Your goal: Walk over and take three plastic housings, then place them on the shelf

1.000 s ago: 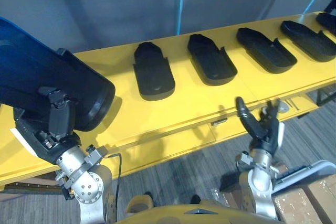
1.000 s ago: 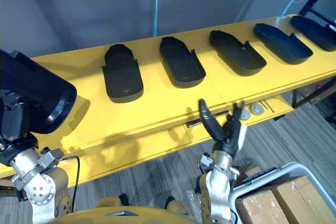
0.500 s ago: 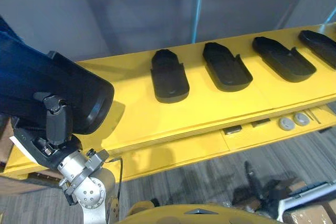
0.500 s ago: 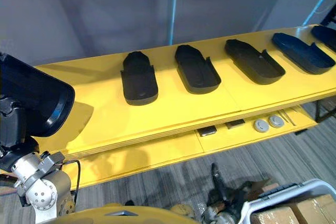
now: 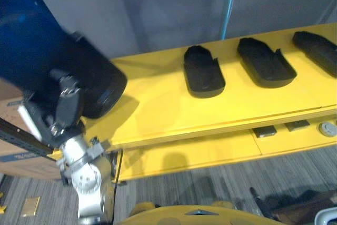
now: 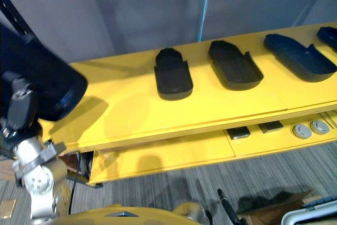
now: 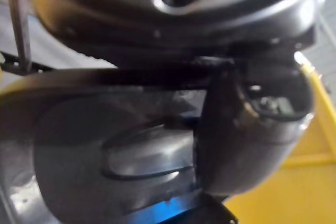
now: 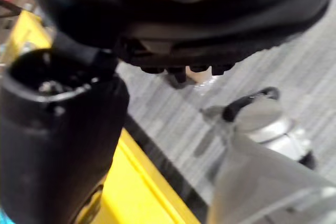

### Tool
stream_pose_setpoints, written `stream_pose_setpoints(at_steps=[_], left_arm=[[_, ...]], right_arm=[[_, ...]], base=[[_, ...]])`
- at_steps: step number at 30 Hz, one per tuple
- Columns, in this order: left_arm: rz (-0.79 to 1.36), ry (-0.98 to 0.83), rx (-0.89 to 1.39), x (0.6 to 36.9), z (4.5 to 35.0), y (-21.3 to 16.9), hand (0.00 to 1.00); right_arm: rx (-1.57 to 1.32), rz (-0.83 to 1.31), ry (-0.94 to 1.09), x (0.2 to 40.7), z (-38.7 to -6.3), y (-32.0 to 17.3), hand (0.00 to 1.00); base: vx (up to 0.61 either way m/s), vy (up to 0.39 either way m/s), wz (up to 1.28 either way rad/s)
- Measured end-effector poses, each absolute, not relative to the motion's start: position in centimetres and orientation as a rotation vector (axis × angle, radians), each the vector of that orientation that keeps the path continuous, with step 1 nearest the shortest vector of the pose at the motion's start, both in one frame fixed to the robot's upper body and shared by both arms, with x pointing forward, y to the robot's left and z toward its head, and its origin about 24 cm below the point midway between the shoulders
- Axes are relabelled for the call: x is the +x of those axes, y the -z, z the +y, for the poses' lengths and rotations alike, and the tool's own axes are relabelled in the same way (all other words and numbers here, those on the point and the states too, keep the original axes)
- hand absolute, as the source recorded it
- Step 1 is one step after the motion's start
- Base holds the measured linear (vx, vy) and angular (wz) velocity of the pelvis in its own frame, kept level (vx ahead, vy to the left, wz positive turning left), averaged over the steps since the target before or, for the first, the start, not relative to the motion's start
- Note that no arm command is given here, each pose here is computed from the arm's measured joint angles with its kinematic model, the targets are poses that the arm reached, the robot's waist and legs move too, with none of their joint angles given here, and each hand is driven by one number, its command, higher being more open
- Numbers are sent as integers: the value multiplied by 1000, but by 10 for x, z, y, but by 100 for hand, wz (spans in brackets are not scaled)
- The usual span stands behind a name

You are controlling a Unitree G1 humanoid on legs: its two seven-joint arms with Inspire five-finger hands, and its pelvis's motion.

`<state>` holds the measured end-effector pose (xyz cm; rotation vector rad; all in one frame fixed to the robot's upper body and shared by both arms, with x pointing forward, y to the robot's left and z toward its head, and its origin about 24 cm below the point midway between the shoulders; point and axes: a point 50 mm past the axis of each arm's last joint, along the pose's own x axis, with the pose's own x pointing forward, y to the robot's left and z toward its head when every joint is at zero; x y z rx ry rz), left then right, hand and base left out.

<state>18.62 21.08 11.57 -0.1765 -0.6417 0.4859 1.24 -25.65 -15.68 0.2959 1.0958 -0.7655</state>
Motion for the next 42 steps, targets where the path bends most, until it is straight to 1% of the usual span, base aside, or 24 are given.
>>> stream_pose_setpoints(at_steps=[2, 4, 8, 12, 15, 17, 20, 22, 23, 25, 30, 33, 37, 42], left_arm=[[-562, -391, -116, 195, 211, -107, 0], [-520, -342, -80, 198, 211, -101, 0], [-456, -287, -51, 205, 211, -98, 0], [-325, -238, -1, 222, 211, -94, 0], [-269, -207, 20, 226, 214, -90, 0], [-227, -176, 1, 228, 216, -87, 0], [-129, -95, -73, 242, 220, -77, 0], [-74, -54, -101, 250, 226, -74, 0], [-19, -37, -122, 257, 237, -72, 0], [9, -46, -127, 263, 246, -72, 0], [46, -145, -192, 277, 275, -74, 0], [76, -186, -202, 277, 289, -72, 0], [153, -231, -206, 279, 300, -61, 0], [191, -194, -264, 280, 297, -57, 0]], right_arm=[[326, 1142, 725, 13, -235, 163, 100], [377, 1165, 708, 12, -217, 167, 100], [338, 1189, 721, 10, -221, 166, 100], [315, 1210, 713, 9, -234, 164, 100], [324, 1205, 699, 10, -234, 164, 100], [338, 1204, 677, 10, -234, 164, 100], [306, 1215, 631, 6, -241, 162, 100], [278, 1225, 594, 4, -244, 161, 100], [294, 1219, 571, 2, -243, 161, 100], [303, 1216, 555, 0, -243, 160, 100], [320, 1209, 524, -1, -242, 159, 100], [319, 1199, 513, -1, -243, 158, 100], [269, 1166, 490, 6, -245, 156, 100], [245, 1132, 479, 14, -250, 153, 100]], base=[[-62, 252, -38], [-36, 133, -17], [14, 30, 15], [18, -9, 3], [-17, -41, -19], [-48, -39, -26], [-76, -7, -13], [-59, 30, -19], [-63, 32, -22], [-46, 23, -19], [-12, 14, -12], [48, 23, -7], [38, 16, -7], [-21, 12, -3]])
